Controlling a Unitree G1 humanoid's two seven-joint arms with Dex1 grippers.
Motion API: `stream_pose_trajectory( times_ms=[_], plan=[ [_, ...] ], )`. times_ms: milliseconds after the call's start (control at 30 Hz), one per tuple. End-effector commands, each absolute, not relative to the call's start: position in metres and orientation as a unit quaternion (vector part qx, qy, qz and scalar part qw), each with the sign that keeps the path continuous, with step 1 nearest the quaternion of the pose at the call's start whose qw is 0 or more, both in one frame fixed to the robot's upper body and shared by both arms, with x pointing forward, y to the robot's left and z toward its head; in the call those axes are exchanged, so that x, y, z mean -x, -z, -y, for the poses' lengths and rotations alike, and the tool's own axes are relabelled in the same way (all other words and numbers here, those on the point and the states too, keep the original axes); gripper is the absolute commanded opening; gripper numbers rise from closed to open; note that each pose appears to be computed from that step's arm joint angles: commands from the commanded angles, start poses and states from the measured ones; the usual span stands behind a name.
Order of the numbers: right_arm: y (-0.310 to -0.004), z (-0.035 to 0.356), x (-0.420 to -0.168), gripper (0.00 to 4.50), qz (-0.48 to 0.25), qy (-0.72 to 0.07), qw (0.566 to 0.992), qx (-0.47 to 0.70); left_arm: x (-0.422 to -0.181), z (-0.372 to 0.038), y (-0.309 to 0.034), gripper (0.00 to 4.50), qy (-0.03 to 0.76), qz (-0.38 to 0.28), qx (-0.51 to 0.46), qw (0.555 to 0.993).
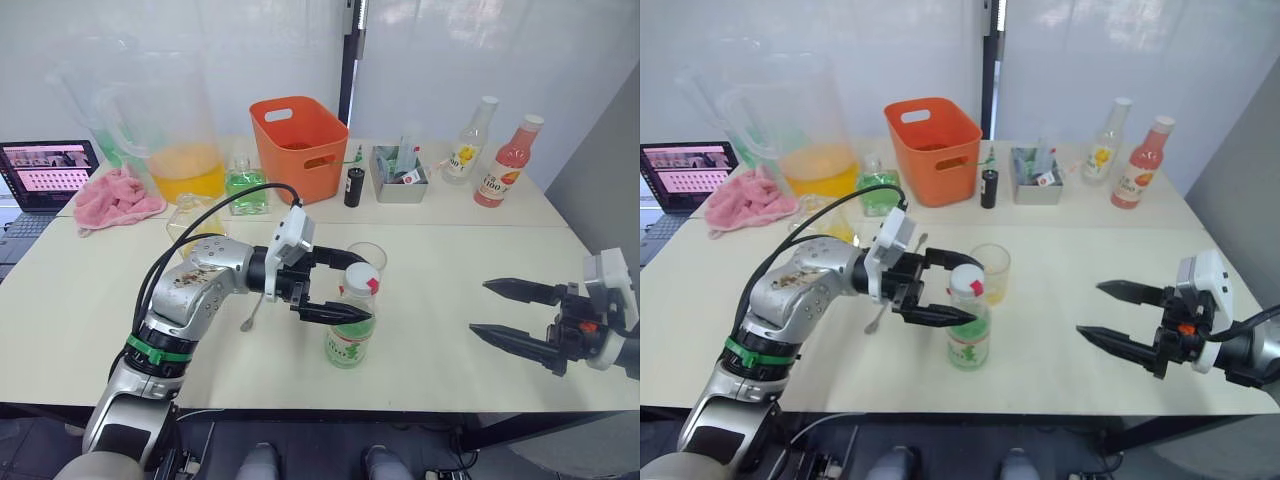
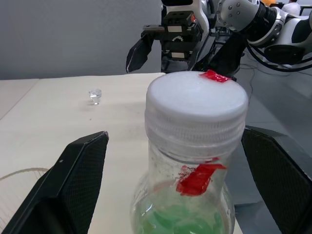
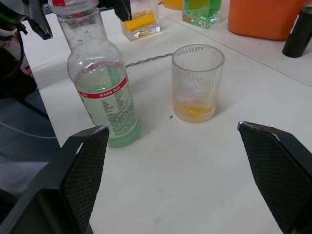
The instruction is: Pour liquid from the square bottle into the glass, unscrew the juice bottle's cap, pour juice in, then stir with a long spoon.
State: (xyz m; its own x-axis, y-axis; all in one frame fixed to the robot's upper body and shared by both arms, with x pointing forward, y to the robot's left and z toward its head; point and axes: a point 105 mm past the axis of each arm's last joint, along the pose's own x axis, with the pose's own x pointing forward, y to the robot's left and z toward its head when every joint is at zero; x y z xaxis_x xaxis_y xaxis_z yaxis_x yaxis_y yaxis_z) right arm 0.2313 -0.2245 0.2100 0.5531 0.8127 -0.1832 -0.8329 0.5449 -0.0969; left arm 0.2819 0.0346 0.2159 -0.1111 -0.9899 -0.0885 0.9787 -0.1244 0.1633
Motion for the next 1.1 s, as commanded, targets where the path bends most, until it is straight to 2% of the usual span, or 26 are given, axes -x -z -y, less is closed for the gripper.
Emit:
stream_pose_trajectory(
  times_ms=[33, 333, 567, 800, 933, 1100],
  plan=[
    [-0.222, 0.225, -0.231, 4.49, -0.038, -0.465, 0.877, 0.111, -0.280, -0.030, -0.217, 4.24, 0.746, 0.044, -0.101, 0.656],
    [-0.227, 0.217, -0.234, 4.50, -0.028, -0.474, 0.872, 0.116, -0.282, -0.033, -0.206, 1.46, 0.743, 0.025, -0.106, 0.661],
    [-0.238, 0.197, -0.233, 4.50, -0.010, -0.502, 0.857, 0.115, -0.282, -0.033, -0.206, 1.43, 0.740, 0.027, -0.106, 0.664],
    [-0.257, 0.142, -0.229, 4.50, 0.003, -0.560, 0.822, 0.104, -0.281, -0.030, -0.207, 1.43, 0.736, 0.029, -0.098, 0.669],
    [-0.262, 0.114, -0.243, 4.50, 0.032, -0.546, 0.830, 0.112, -0.277, -0.025, -0.206, 1.43, 0.735, 0.014, -0.093, 0.671],
    [-0.256, 0.096, -0.242, 4.50, 0.025, -0.552, 0.827, 0.105, -0.276, -0.023, -0.205, 1.43, 0.725, 0.006, -0.093, 0.682]
  ],
)
